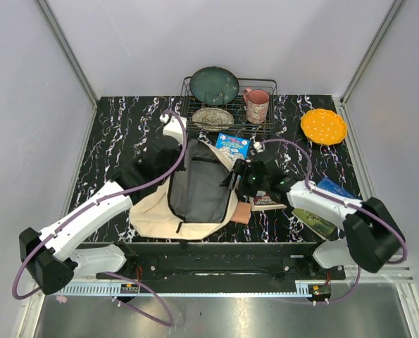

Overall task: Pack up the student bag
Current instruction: Adjust the student bag at the center of the board.

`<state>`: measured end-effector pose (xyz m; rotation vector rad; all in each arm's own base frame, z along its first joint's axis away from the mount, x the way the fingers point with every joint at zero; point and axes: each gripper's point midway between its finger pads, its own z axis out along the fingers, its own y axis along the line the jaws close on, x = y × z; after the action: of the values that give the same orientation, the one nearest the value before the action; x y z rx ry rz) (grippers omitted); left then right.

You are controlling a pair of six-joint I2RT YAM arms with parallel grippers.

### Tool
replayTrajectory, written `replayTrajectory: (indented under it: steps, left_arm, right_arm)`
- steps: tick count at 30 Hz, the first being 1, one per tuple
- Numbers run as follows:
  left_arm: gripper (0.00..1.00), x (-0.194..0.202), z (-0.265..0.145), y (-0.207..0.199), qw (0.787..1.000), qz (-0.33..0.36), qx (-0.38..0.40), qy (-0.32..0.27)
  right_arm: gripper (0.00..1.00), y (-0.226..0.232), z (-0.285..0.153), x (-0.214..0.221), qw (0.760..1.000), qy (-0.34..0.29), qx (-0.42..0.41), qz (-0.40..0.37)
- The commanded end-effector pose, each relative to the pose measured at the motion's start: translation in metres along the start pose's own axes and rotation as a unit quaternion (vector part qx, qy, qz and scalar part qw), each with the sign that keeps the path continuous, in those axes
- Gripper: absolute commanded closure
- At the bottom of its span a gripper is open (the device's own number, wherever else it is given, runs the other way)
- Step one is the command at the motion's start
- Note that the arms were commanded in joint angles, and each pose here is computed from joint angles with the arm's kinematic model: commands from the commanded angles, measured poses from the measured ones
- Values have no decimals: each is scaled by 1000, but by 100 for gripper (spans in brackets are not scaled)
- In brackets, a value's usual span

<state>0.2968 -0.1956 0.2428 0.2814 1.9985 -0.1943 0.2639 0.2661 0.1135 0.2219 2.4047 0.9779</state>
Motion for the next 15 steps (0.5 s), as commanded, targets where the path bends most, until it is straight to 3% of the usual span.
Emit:
replayTrajectory:
  steps: [1,4,5,7,11,15]
  left_arm:
    - [100,-72,-21,22,996,-1,-25,-80]
    - [100,-87,-19,29,996,14,-27,-80]
    - [100,-91,-18,32,996,19,-31,-79]
    - [100,-100,-8,36,997,21,-23,-71]
    - [100,-125,-4,33,997,39,-10,-69]
    - [100,-115,2,23,997,51,17,-46]
  right_arm:
    - [43,45,21,17,999,26,-33,2]
    - [66,69,46,11,999,22,-44,4]
    - [82,80,50,4,999,17,-49,6]
    - [100,80,61,6,999,15,-37,19]
    - [100,88,66,14,998,9,-46,40]
    - [96,101,69,43,995,49,-84,34]
